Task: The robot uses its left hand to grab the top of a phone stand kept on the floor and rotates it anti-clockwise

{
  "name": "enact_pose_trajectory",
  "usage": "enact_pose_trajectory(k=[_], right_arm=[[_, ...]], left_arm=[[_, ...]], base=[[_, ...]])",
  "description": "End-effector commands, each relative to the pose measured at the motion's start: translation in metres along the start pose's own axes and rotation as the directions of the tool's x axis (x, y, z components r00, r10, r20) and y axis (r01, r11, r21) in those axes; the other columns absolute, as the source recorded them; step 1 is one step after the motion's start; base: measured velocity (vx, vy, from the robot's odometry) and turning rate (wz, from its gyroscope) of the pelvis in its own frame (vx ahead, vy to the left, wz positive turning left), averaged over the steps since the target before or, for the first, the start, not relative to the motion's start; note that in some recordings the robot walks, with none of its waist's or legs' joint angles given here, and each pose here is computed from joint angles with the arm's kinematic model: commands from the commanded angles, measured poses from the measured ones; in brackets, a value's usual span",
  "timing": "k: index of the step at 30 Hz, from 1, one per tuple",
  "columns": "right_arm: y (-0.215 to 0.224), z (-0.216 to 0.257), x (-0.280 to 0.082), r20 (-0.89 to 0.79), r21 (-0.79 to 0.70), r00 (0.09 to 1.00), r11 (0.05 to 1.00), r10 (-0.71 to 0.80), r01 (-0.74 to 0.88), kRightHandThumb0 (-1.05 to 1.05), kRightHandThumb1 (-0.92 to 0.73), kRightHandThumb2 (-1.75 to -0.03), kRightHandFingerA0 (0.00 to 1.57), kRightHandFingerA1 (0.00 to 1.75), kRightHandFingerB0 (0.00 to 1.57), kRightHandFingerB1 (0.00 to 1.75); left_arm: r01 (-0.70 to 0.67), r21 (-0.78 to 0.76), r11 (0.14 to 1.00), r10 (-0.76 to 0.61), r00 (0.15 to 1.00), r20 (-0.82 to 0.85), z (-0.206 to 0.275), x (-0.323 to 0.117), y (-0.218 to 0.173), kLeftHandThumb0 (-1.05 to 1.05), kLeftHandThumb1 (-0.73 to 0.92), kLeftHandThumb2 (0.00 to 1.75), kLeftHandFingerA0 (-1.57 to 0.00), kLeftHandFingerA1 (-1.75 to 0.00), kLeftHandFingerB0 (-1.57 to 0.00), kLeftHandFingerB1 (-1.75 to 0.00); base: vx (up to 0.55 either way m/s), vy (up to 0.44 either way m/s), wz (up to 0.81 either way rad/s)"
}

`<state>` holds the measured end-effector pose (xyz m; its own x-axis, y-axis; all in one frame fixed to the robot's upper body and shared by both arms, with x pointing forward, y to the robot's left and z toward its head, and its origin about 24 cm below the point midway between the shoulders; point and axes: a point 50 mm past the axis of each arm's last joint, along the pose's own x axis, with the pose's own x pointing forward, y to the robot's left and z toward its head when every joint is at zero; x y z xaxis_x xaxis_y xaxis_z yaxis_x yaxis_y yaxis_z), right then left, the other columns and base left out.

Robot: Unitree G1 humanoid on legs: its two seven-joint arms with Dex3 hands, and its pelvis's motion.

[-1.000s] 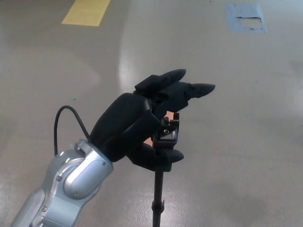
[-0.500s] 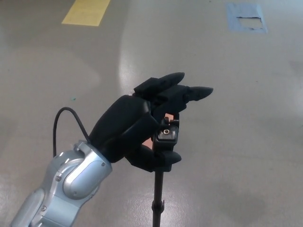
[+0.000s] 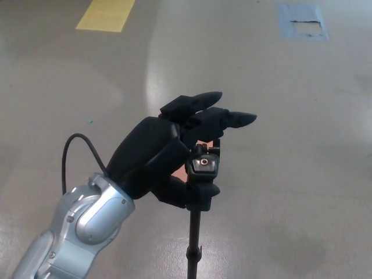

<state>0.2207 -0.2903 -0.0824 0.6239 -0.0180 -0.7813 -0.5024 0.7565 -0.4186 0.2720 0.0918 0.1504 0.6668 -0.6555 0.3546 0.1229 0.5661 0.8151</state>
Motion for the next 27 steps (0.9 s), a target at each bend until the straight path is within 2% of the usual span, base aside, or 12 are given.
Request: enact_pose_trajectory(k=[1, 2, 9, 27], right_arm=[[-0.0081, -0.0024, -0.0027, -0.013, -0.008, 1.0, 1.0, -0.013, 0.013, -0.45, -0.74, -0.62, 0.65, 0.49, 0.27, 0.3], [-0.0083, -0.0023, -0.0027, -0.012, -0.012, 1.0, 1.0, -0.011, 0.011, -0.46, -0.74, -0.62, 0.65, 0.49, 0.27, 0.3], [-0.009, -0.001, -0.0024, -0.01, -0.003, 1.0, 1.0, -0.01, 0.01, -0.46, -0.73, -0.62, 0.65, 0.5, 0.28, 0.3], [-0.0109, 0.0026, -0.0019, 0.0, -0.021, 1.0, 1.0, -0.013, 0.013, -0.46, -0.74, -0.63, 0.65, 0.47, 0.27, 0.3]], left_arm=[[-0.05, 0.02, 0.999, 0.049, 0.998, 0.029, 0.0004, 0.0019, 0.004, -0.14, 0.51, 0.56, -0.17, -0.29, -0.52, -0.37], [-0.059, 0.016, 0.998, 0.058, 0.998, 0.029, 0.0001, 0.0018, 0.0036, -0.1, 0.35, 0.83, -0.1, -0.47, -0.48, -0.59], [-0.083, 0.002, 0.997, 0.083, 0.996, 0.035, -0.0005, 0.0031, 0.0022, -0.08, 0.35, 0.83, -0.14, -0.48, -0.55, -0.62], [-0.081, -0.007, 0.997, 0.081, 0.996, 0.032, -0.004, 0.0016, 0.0017, -0.1, 0.34, 0.82, -0.16, -0.49, -0.54, -0.61]], base=[[0.0, 0.0, 0.0], [0.0, 0.0, 0.0], [0.0, 0.0, 0.0], [0.0, 0.0, 0.0]])
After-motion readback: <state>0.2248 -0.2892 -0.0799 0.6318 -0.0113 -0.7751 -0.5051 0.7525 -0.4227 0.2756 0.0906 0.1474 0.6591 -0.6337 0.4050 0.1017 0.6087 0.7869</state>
